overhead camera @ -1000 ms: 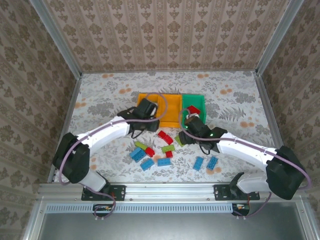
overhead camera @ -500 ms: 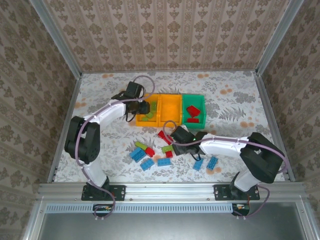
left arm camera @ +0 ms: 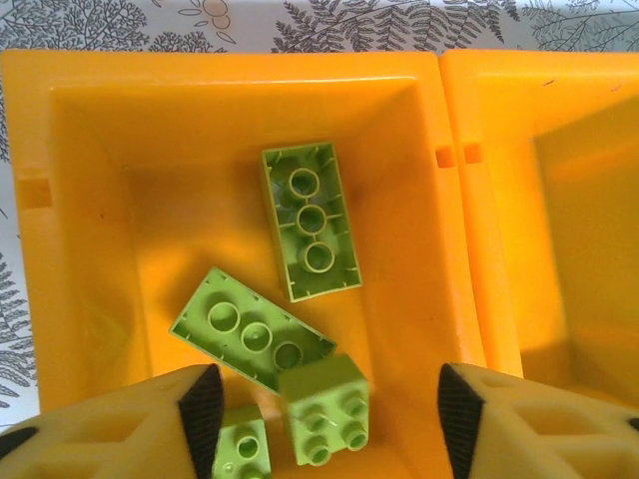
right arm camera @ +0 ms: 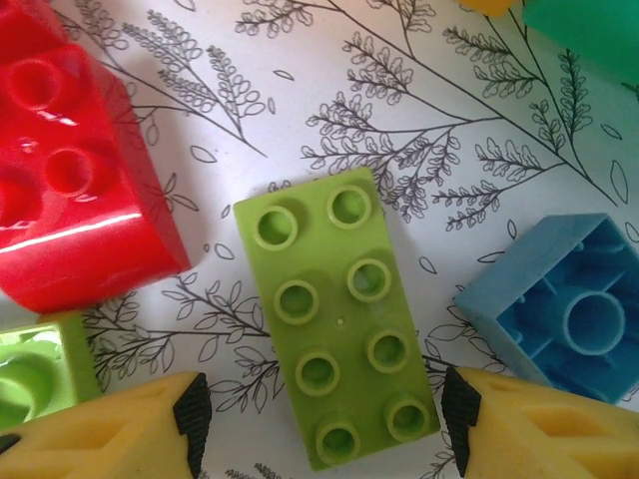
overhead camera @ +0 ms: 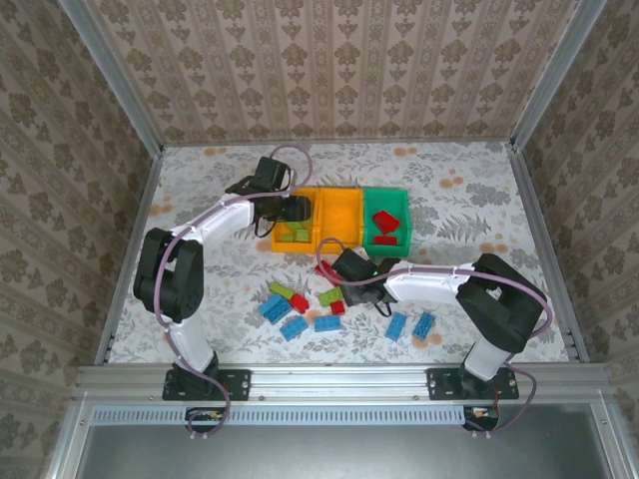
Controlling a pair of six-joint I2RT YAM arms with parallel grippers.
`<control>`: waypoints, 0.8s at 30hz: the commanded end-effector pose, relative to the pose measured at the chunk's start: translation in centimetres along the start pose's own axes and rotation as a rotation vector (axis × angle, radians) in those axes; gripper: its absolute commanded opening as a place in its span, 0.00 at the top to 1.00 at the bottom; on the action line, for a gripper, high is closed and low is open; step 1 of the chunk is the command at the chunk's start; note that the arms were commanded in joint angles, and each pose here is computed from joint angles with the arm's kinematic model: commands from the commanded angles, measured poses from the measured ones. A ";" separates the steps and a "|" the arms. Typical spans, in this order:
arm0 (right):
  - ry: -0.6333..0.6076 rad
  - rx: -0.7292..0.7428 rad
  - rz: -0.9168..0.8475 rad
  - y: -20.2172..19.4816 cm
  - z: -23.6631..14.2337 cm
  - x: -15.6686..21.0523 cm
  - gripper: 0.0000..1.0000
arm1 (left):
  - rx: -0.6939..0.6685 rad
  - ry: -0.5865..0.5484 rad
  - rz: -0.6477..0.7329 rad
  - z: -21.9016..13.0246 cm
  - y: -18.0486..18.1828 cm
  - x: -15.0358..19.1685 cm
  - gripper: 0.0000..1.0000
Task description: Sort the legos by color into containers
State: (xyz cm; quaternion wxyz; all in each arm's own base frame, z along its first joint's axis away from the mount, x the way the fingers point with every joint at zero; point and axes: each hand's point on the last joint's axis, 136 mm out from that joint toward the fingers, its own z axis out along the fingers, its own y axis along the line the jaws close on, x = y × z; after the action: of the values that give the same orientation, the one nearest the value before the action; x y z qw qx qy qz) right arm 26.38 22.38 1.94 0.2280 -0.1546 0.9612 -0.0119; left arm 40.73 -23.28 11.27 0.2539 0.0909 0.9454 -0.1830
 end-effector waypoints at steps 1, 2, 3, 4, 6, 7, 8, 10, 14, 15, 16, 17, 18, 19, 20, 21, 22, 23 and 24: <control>0.020 0.039 0.023 -1.5 0.6 0.0 0.35 | 0.034 -0.032 0.003 -1.2 -0.7 -0.5 0.34; 0.024 0.029 0.033 -1.7 0.8 0.1 0.36 | 0.034 -0.034 0.003 -1.3 -0.7 -0.4 0.32; 0.024 0.022 0.039 -1.8 0.9 0.1 0.36 | 0.035 -0.036 0.003 -1.5 -0.7 -0.3 0.31; 0.029 0.011 0.039 -1.8 1.0 0.1 0.36 | 0.038 -0.038 0.002 -1.6 -0.7 -0.2 0.30; 0.031 -0.002 0.027 -1.6 1.2 0.0 0.36 | 0.045 -0.045 0.002 -1.9 -0.8 -0.1 0.29; 0.035 -0.003 0.013 -1.6 1.3 -0.1 0.36 | 0.047 -0.045 0.002 -1.9 -0.8 0.0 0.29; 0.038 -0.004 -0.002 -1.4 1.4 -0.3 0.37 | 0.049 -0.048 0.003 -2.1 -0.9 0.0 0.28; 0.054 -0.008 -0.022 -1.0 1.8 -0.3 0.39 | 0.052 -0.048 0.005 -2.3 -0.9 0.2 0.27; 0.078 -0.031 -0.030 -0.4 2.3 -0.1 0.52 | 0.042 -0.050 0.000 -2.8 -0.6 0.7 0.16; 0.083 -0.032 -0.030 -0.4 2.4 0.1 0.54 | 0.042 -0.050 -0.001 -2.9 -0.6 0.8 0.14; 0.088 -0.031 -0.029 -0.4 2.5 0.3 0.57 | 0.044 -0.054 -0.006 -3.1 -0.6 0.9 0.12; 0.092 -0.030 -0.028 -0.5 2.4 0.4 0.60 | 0.043 -0.058 -0.008 -3.3 -0.5 1.0 0.06; 0.091 -0.029 -0.025 -0.6 2.3 0.4 0.62 | 0.045 -0.061 -0.009 -3.4 -0.6 1.1 0.00; 0.086 -0.030 -0.019 -0.7 2.0 0.4 0.65 | 0.050 -0.067 -0.013 -3.7 -0.6 1.2 0.00; 0.073 -0.035 -0.012 -0.7 1.6 0.2 0.66 | 0.054 -0.075 -0.015 -4.0 -0.7 1.2 0.00; 0.058 -0.039 -0.005 -0.7 1.2 -0.2 0.67 | 0.058 -0.078 -0.018 -4.1 -0.7 1.4 0.00; 0.035 -0.047 0.004 -0.7 0.5 -0.7 0.68 | 0.061 -0.084 -0.021 -4.3 -0.7 1.5 0.00; 0.010 -0.059 0.011 -0.7 -0.2 -1.4 0.68 | 0.060 -0.088 -0.024 -4.6 -0.6 1.7 0.00; -0.014 -0.071 0.019 -0.6 -0.9 -2.1 0.68 | 0.056 -0.094 -0.028 -4.8 -0.5 1.9 0.00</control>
State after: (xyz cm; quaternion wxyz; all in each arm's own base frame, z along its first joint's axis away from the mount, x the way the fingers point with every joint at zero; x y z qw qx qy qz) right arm 27.79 22.38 2.13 0.2133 -0.1606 0.9637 0.0096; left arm 37.27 -21.81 12.84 0.2746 0.0835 0.9364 -0.2020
